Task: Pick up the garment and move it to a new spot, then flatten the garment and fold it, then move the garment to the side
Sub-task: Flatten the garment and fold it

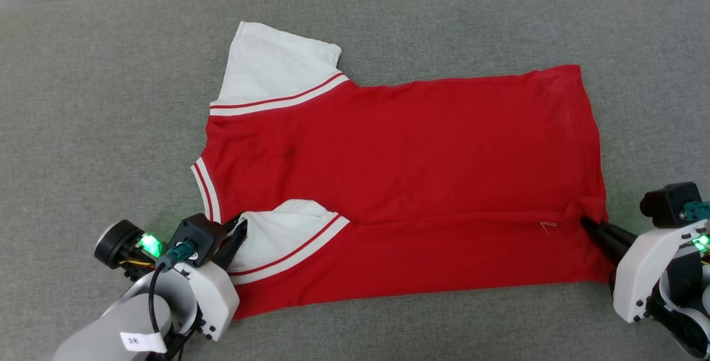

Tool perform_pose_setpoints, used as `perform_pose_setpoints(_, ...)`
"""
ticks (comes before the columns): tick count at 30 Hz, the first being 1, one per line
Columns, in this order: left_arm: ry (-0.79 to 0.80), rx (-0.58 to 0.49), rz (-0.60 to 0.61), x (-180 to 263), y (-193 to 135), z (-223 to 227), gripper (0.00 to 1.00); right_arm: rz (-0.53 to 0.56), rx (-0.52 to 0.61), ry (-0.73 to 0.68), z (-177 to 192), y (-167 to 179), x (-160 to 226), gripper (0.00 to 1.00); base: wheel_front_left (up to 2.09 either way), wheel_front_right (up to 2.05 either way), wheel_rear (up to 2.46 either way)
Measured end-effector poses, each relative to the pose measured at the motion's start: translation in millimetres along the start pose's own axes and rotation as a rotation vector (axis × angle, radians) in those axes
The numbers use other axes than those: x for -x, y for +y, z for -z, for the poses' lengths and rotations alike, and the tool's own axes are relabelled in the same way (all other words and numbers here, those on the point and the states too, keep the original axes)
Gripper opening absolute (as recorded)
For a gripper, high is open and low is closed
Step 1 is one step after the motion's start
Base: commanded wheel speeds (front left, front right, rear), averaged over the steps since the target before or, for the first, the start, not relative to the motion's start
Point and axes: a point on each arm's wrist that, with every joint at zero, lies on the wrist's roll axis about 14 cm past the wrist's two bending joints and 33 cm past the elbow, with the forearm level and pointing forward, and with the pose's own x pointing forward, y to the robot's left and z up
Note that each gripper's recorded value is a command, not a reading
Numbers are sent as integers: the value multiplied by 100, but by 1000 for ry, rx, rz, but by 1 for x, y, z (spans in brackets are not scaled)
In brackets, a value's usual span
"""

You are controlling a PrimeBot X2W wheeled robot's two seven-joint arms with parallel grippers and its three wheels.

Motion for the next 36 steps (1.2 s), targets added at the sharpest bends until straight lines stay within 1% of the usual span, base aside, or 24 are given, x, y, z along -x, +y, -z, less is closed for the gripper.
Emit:
perform_pose_setpoints(3, 2, 14, 2, -2, -2, 1, 0, -3, -4, -10, -2, 1, -3, 0, 0, 0, 0)
perform_pose_setpoints(4, -2, 21, -4, -1, -1, 0, 1, -5, -5, -18, -3, 2, -3, 25, 0, 0, 0)
perform_pose_setpoints(5, -3, 23, -7, 0, 0, 0, 49, -6, -6, -25, -4, 3, -3, 73, 0, 0, 0)
perform_pose_setpoints(6, -10, 13, -13, 2, 1, -2, 100, -9, -6, -35, -7, 4, -2, 100, 0, 0, 0)
perform_pose_setpoints(10, -78, -7, -60, 12, 15, -24, 100, -26, 17, -105, -27, 10, 5, 100, 0, 0, 0)
perform_pose_setpoints(14, -152, -65, -123, 26, 43, -60, 100, -30, 59, -184, -54, 11, 15, 100, 0, 0, 0)
perform_pose_setpoints(16, -174, -84, -139, 33, 53, -77, 100, -40, 75, -203, -61, 15, 18, 100, 0, 0, 0)
perform_pose_setpoints(21, -131, -88, -129, 46, 62, -102, 100, -62, 106, -232, -77, 26, 23, 100, 0, 0, 0)
perform_pose_setpoints(23, -81, -72, -108, 48, 62, -104, 100, -67, 111, -232, -79, 28, 24, 100, 0, 0, 0)
perform_pose_setpoints(26, 45, -38, -53, 51, 55, -93, 100, -76, 116, -233, -82, 33, 25, 100, 0, 0, 0)
perform_pose_setpoints(33, 355, 90, 95, 60, 28, -51, 100, -89, 111, -201, -76, 38, 23, 100, 0, 0, 0)
perform_pose_setpoints(36, 453, 114, 134, 62, 19, -34, 100, -91, 104, -180, -71, 38, 21, 100, 0, 0, 0)
